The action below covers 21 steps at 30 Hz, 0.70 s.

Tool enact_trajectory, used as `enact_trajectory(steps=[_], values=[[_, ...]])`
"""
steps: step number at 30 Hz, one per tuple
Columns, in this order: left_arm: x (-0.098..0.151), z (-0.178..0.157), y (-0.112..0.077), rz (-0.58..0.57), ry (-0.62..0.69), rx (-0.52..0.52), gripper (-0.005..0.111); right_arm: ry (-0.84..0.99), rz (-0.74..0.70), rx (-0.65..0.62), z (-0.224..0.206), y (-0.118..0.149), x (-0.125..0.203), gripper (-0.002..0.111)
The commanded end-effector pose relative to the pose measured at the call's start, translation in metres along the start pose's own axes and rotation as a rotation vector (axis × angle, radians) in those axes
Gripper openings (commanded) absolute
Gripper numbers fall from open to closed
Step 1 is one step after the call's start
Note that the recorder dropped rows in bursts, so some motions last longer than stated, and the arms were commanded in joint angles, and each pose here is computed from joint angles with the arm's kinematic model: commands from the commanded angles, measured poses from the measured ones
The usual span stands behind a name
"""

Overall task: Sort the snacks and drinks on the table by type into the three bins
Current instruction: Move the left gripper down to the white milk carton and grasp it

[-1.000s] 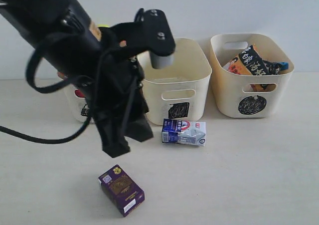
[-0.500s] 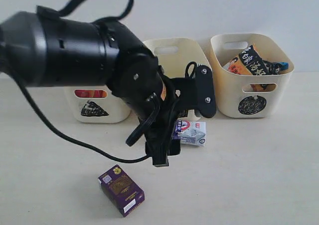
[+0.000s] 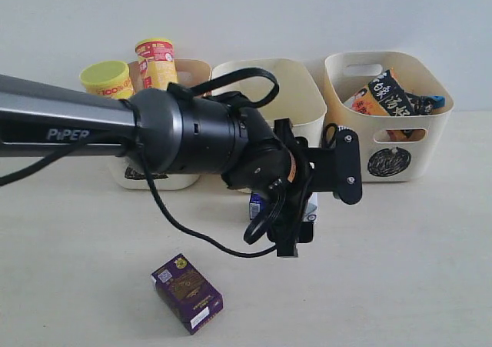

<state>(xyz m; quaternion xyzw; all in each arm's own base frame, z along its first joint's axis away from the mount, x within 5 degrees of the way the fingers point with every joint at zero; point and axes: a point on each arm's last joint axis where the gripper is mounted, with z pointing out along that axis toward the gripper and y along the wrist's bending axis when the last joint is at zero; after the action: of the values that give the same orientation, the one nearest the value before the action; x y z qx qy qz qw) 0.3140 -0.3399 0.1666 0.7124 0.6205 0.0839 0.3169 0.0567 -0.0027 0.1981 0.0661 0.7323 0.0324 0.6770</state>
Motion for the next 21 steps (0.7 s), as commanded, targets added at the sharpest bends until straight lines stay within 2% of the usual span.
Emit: enact_trajectory(steps=[1,11,16,19,21], values=[[-0.004,0.014,-0.004,0.003,-0.036,-0.012,0.079,-0.012,-0.006,0.004,-0.001,0.0,-0.001,0.0],[0.0,0.042,-0.012,0.091,-0.044,-0.029,0.078,-0.012,-0.006,0.002,-0.001,0.0,-0.001,0.0],[0.015,0.053,-0.003,0.049,-0.024,-0.034,0.075,-0.012,-0.006,0.002,-0.001,0.0,-0.001,0.0],[0.017,0.061,0.003,0.006,-0.024,-0.047,0.075,-0.012,-0.006,0.002,-0.001,0.0,-0.001,0.0],[0.018,0.065,0.001,-0.001,-0.024,-0.041,0.075,-0.012,-0.006,0.002,-0.001,0.0,-0.001,0.0]])
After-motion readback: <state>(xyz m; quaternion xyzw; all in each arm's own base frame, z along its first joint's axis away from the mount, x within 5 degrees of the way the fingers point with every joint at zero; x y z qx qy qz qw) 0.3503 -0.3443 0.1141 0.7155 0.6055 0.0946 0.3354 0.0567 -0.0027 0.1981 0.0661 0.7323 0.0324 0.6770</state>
